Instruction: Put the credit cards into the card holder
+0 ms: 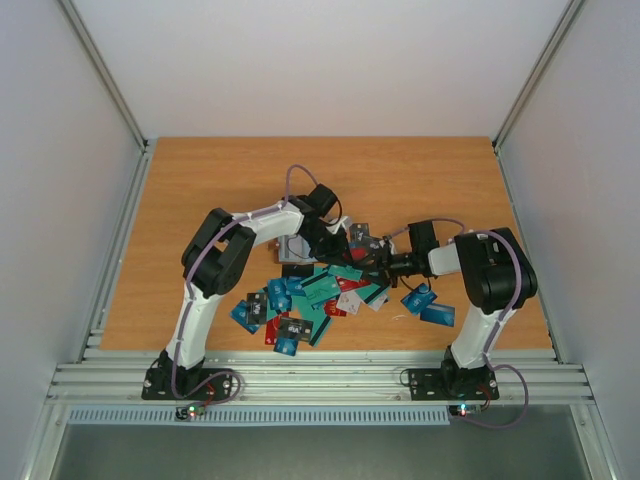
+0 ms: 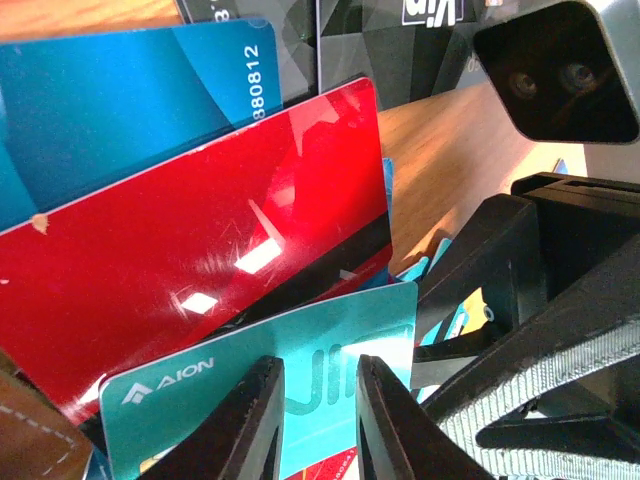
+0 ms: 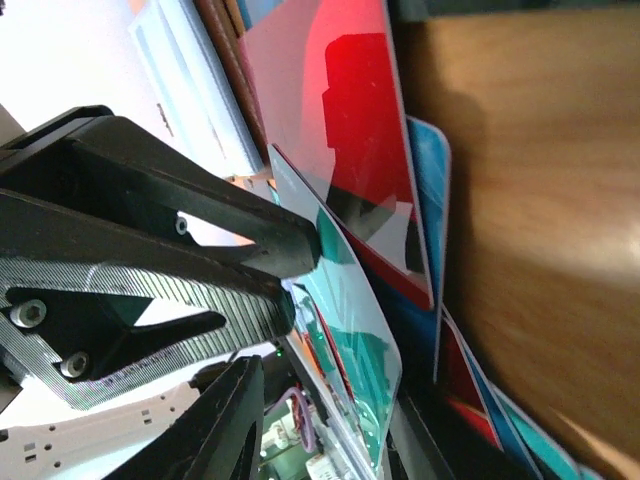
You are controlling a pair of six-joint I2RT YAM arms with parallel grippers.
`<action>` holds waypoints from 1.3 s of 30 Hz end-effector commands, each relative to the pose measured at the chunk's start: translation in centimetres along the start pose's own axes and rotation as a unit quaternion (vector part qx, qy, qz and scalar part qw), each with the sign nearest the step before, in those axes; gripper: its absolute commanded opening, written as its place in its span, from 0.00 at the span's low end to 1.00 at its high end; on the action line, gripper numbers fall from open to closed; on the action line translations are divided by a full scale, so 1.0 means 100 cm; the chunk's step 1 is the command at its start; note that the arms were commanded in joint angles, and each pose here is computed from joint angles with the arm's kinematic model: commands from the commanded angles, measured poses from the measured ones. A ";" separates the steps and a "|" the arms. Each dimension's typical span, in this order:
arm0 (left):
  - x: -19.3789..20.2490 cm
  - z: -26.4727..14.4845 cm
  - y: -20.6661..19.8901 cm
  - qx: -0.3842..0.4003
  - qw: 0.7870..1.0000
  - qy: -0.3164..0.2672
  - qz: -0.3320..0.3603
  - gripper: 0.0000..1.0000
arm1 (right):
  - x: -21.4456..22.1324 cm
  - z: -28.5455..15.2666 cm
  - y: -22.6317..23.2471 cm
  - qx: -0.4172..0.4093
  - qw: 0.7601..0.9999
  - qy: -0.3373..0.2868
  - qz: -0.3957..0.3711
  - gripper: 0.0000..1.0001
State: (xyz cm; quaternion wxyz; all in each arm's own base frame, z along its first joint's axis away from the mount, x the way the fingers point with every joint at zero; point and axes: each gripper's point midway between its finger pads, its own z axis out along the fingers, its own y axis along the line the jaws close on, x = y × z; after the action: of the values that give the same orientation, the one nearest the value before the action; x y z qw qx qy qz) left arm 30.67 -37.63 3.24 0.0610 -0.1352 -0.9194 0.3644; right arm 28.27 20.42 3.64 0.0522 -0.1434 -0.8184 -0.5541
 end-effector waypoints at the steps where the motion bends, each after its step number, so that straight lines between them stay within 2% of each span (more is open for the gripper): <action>1: 0.028 0.027 0.027 -0.029 0.998 0.043 -0.041 0.24 | -0.008 0.008 -0.005 -0.001 1.000 -0.013 -0.011 0.31; 5: 0.030 0.026 0.026 -0.025 0.998 0.045 -0.042 0.23 | -0.010 0.009 -0.014 0.015 1.000 -0.016 -0.003 0.25; 13: 0.024 0.019 0.015 -0.016 0.999 0.034 -0.032 0.23 | -0.008 0.006 -0.019 0.045 0.999 -0.015 0.006 0.01; 20: 0.006 -0.031 -0.022 -0.006 1.000 -0.017 0.005 0.27 | 0.005 -0.007 -0.005 0.078 0.997 -0.004 0.002 0.01; 25: -0.002 -0.085 -0.051 0.019 0.997 -0.049 0.057 0.36 | 0.012 -0.026 0.035 0.098 0.993 0.005 -0.065 0.01; 32: 0.023 -0.155 -0.074 0.035 0.983 -0.044 0.173 0.45 | 0.016 -0.039 0.083 0.068 0.992 -0.004 -0.108 0.01; 36: 0.048 -0.181 -0.082 0.054 0.970 -0.033 0.233 0.48 | 0.028 -0.045 0.106 0.055 0.987 0.010 -0.152 0.01; 39: 0.060 -0.193 -0.090 0.072 0.960 -0.054 0.266 0.49 | 0.045 -0.047 0.129 0.032 0.980 0.031 -0.194 0.01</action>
State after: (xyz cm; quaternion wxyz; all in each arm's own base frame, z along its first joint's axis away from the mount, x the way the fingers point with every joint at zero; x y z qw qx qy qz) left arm 30.38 -30.40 21.73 -0.0723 -0.2878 -0.8606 0.4139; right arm 29.17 20.09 14.15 -0.0148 -0.0353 -0.8635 -0.5029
